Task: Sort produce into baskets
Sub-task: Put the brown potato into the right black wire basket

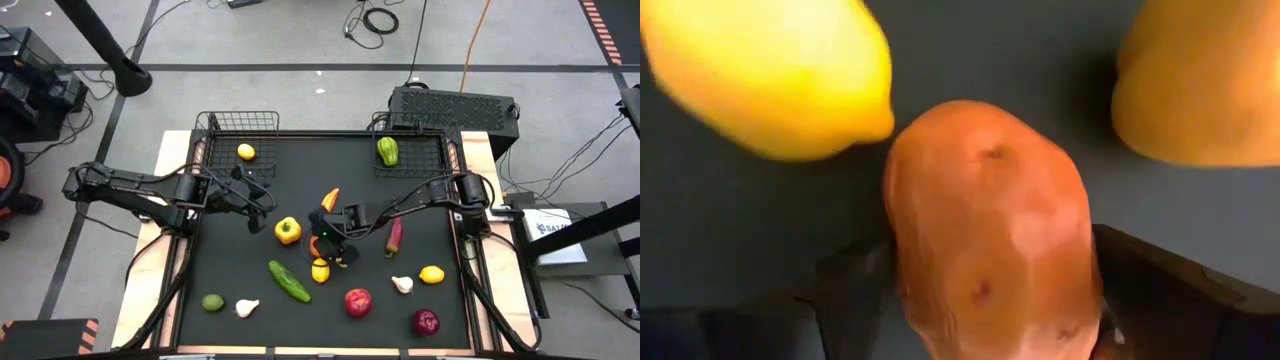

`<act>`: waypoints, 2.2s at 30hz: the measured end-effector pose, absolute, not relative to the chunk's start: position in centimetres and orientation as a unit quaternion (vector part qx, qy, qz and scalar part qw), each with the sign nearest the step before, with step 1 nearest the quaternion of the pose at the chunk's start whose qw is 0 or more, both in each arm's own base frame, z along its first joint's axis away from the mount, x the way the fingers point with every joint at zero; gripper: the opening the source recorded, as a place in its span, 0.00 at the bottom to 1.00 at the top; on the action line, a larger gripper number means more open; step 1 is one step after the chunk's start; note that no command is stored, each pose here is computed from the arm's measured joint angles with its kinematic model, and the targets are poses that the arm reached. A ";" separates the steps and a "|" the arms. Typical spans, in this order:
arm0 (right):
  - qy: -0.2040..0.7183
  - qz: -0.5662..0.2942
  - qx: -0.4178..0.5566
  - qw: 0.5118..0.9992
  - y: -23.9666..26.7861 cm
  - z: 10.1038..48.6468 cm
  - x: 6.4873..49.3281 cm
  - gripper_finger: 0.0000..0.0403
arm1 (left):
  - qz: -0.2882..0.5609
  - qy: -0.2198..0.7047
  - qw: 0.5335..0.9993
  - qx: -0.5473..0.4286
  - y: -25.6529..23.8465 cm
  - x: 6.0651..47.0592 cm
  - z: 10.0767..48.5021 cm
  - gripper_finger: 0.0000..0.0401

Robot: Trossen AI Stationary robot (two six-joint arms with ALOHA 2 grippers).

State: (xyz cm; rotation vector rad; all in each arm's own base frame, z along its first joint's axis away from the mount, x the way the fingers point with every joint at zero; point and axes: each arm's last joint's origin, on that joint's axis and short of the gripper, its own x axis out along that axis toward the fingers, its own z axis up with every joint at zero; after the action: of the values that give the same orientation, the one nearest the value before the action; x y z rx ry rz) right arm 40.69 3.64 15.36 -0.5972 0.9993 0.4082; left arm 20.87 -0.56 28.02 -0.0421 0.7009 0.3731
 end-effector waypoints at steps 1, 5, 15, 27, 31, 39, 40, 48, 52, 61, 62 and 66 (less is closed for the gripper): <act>0.468 0.189 -0.277 0.818 3.6 15.4 40.8 0.79 | 0.181 0.342 0.922 -0.021 -0.6 20.9 28.0 0.77; 0.475 0.177 -0.255 0.823 3.5 15.5 40.8 0.77 | 0.180 0.342 0.922 -0.021 -0.6 20.9 28.0 0.77; 0.493 0.145 -0.200 0.834 3.8 15.7 40.5 0.68 | 0.178 0.342 0.922 -0.022 -0.6 20.9 28.0 0.77; 0.476 0.090 -0.133 0.865 4.3 23.4 36.9 0.69 | 0.177 0.346 0.921 -0.021 -0.6 20.8 28.0 0.77; 0.483 -0.009 -0.139 0.865 2.8 27.2 33.9 0.70 | 0.177 0.346 0.921 -0.021 -0.7 20.8 28.0 0.77; 0.465 -0.282 -0.146 0.826 -2.6 32.1 27.8 0.70 | 0.175 0.344 0.922 -0.021 -0.7 20.8 28.0 0.77; 0.461 -0.320 -0.141 0.816 -3.6 32.1 27.1 0.70 | 0.175 0.344 0.922 -0.021 -0.7 20.8 28.0 0.77; 0.372 -0.549 0.008 0.748 -10.5 29.1 21.9 0.70 | 0.175 0.334 0.926 -0.027 -0.7 21.0 28.1 0.77; 0.381 -0.584 0.017 0.717 -12.7 27.4 20.2 0.70 | 0.175 0.334 0.926 -0.028 -0.7 21.0 28.1 0.77; 0.405 -0.635 0.046 0.656 -15.4 26.2 17.5 0.70 | 0.173 0.322 0.930 -0.027 -0.8 21.1 28.3 0.77; 0.405 -0.640 0.051 0.651 -15.6 26.2 17.3 0.70 | 0.173 0.322 0.930 -0.027 -0.8 21.2 28.3 0.77; 0.410 -0.657 0.068 0.629 -16.3 26.0 16.4 0.70 | 0.173 0.321 0.931 -0.028 -0.8 21.2 28.3 0.77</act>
State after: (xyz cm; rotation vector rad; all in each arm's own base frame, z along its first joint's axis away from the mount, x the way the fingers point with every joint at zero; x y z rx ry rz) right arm 16.42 -16.25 25.98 0.1558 0.9386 -1.5051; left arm 21.16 -0.75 28.34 -0.0566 0.6582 0.3541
